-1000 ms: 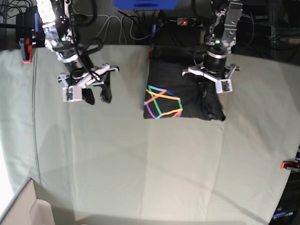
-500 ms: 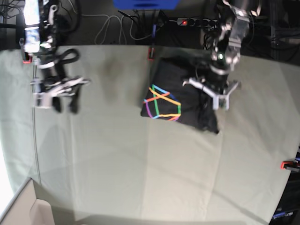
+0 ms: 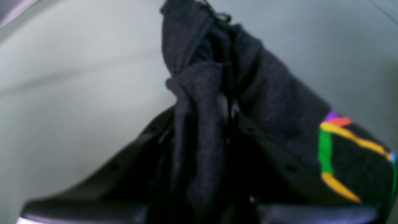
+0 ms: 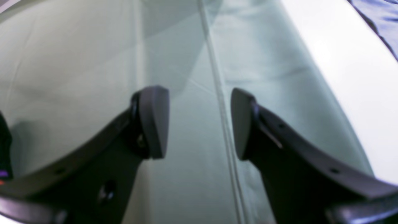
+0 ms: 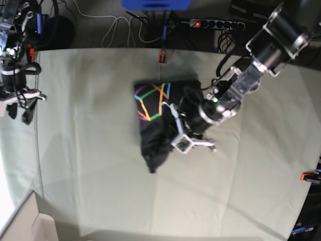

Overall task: Layout the t-shirt on the table in an organized manner, then fold the t-shirt properly
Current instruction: 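Grasp the folded shirt with the left gripper and rotate it on the table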

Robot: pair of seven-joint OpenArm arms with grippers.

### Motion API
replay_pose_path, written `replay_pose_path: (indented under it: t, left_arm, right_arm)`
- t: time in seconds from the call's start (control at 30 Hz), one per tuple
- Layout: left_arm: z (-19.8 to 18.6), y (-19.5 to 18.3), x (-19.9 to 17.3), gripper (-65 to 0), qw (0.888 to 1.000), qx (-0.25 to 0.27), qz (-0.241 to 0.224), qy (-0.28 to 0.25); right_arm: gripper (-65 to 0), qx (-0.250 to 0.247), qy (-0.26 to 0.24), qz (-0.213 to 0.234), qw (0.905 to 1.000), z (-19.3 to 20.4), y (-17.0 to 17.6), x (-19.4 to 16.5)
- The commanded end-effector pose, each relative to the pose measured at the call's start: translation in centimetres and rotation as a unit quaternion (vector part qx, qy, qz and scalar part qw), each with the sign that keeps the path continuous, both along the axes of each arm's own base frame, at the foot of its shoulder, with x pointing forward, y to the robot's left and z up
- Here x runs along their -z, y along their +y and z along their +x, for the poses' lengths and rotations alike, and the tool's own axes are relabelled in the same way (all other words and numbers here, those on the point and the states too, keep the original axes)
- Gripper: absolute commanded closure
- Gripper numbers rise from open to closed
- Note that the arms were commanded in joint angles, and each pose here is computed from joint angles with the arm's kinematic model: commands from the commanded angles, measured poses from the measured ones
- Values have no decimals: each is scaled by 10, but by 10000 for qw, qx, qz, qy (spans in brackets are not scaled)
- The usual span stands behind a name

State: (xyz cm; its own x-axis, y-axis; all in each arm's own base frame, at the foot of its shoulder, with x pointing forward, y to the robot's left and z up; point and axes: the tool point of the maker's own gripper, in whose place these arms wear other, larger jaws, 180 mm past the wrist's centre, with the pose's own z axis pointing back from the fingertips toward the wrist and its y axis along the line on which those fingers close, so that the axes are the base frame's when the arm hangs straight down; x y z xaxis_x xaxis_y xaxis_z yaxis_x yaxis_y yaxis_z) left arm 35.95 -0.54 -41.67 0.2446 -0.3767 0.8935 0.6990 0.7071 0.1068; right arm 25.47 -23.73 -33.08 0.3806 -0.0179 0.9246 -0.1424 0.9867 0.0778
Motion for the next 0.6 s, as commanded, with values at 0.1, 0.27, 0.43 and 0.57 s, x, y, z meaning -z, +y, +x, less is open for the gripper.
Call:
replay_pose_path:
  t: [0.1,0.27,0.43,0.57]
  left_arm:
    - [6,-33,-6,-2,9985,473,-249,81]
    - [16,-51,-11,-4,9969,682,-350,156]
    - [34,-49,-21,-6,9975,636,-293,12]
    - [39,-45,-27,-81,9977,615,-275,-65]
  right_arm:
    - [-321,236,-92,-194,9995,-2,-23,-12]
    - [-322,556,-18,-197,9983,-9,-38,-10]
    - [-322,601,-15,-157,9981,-10,-37,-9]
    - [-322,589,-9,-127,9982,-10,-35,-8]
